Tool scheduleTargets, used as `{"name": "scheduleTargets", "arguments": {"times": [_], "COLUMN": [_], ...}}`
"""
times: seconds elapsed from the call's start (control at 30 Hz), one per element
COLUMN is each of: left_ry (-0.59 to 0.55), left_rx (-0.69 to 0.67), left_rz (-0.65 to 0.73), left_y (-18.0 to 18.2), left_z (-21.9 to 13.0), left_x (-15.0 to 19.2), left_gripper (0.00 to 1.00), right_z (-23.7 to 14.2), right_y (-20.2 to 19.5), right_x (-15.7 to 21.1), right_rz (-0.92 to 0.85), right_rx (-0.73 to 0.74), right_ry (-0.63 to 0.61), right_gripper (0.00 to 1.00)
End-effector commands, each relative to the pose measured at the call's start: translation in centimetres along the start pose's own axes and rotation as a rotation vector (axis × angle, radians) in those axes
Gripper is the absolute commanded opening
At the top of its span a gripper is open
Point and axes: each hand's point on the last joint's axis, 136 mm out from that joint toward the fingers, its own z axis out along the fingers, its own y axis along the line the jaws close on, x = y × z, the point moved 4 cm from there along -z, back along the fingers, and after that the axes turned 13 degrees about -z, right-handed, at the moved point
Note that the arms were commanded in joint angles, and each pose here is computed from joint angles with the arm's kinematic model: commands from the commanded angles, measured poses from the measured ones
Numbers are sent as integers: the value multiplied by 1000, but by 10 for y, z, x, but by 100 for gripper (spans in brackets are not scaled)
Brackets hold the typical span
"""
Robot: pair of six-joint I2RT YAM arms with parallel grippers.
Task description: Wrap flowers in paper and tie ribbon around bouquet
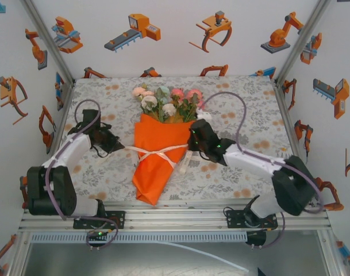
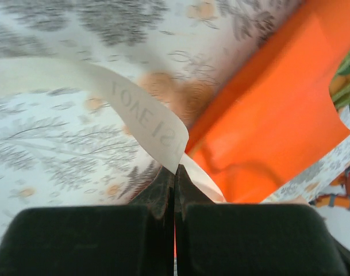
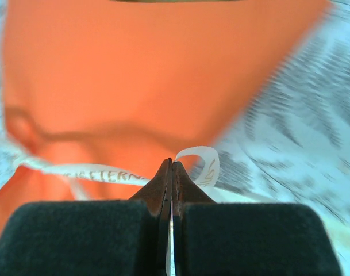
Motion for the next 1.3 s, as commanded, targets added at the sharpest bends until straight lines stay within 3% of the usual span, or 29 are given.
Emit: {"name": "scheduleTargets", "arguments": {"times": [0.0, 0.27, 0.47, 0.53, 0.57, 0.6, 0.63, 0.67, 0.7, 0.73, 0.83, 0.93, 1.1, 1.2, 1.27], "left_ry": [-6, -35, -26, 14, 28, 37, 34, 28, 25, 28, 28, 22, 14, 13, 6], "left_rx": [-116, -183, -114, -11, 14, 25, 10, -11, -23, -26, -35, -58, -75, -94, -98], "left_rz": [-44, -216, -287, -235, -203, -147, -93, -61, -35, -28, -31, -29, -33, -50, -63], "left_y": [43, 91, 89, 70, 61, 52, 46, 44, 42, 41, 41, 42, 43, 43, 43], "left_z": [-2, -1, -3, -1, -1, -1, -2, -2, -2, -2, 0, 0, 1, 0, -1], "left_x": [1, -31, -52, -48, -45, -40, -35, -32, -28, -26, -25, -26, -29, -32, -34], "left_gripper": [0, 0, 0, 0, 0, 0, 0, 0, 0, 0, 0, 0, 0, 0, 0], "right_z": [-22, -74, -93, -83, -73, -60, -55, -57, -60, -62, -59, -37, 8, 22, 23], "right_y": [-77, -164, -206, -196, -180, -151, -118, -92, -62, -30, 42, 83, 114, 117, 115], "right_x": [45, 102, 120, 100, 83, 62, 44, 32, 23, 19, 21, 31, 50, 56, 58], "right_rz": [141, 306, 446, 415, 368, 291, 202, 122, -2, -154, -447, -566, -634, -615, -598], "right_rx": [374, 690, 788, 649, 499, 250, 28, -86, -182, -264, -431, -563, -627, -619, -608], "right_ry": [76, 118, 122, 95, 47, -29, -95, -124, -139, -146, -148, -78, 59, 124, 138], "right_gripper": [0, 0, 0, 0, 0, 1, 18, 34, 60, 71, 78, 79, 77, 58, 34]}}
